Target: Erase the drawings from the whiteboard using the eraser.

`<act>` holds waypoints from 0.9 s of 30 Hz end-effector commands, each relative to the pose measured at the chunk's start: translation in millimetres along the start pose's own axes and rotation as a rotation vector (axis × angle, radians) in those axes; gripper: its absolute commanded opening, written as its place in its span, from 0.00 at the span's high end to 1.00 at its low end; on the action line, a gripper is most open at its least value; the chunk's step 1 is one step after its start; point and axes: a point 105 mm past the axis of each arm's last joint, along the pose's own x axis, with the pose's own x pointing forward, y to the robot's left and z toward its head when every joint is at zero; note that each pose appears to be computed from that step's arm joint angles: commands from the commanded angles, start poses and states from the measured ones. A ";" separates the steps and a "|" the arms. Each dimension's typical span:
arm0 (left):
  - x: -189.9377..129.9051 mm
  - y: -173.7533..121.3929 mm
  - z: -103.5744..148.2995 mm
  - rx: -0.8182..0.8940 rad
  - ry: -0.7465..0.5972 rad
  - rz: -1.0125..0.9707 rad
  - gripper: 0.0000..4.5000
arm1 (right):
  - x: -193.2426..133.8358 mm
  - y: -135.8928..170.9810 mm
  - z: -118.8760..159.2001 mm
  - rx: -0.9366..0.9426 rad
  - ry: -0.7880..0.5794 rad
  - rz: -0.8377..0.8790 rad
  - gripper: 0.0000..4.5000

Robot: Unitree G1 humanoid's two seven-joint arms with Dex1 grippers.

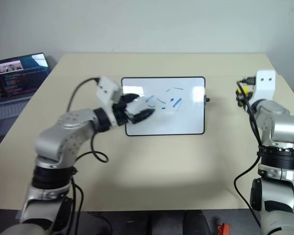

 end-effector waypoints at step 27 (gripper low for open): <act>-37.0 0.8 -24.7 0.014 0.101 0.028 0.00 | -41.8 246.4 39.7 -0.635 -0.446 0.818 0.79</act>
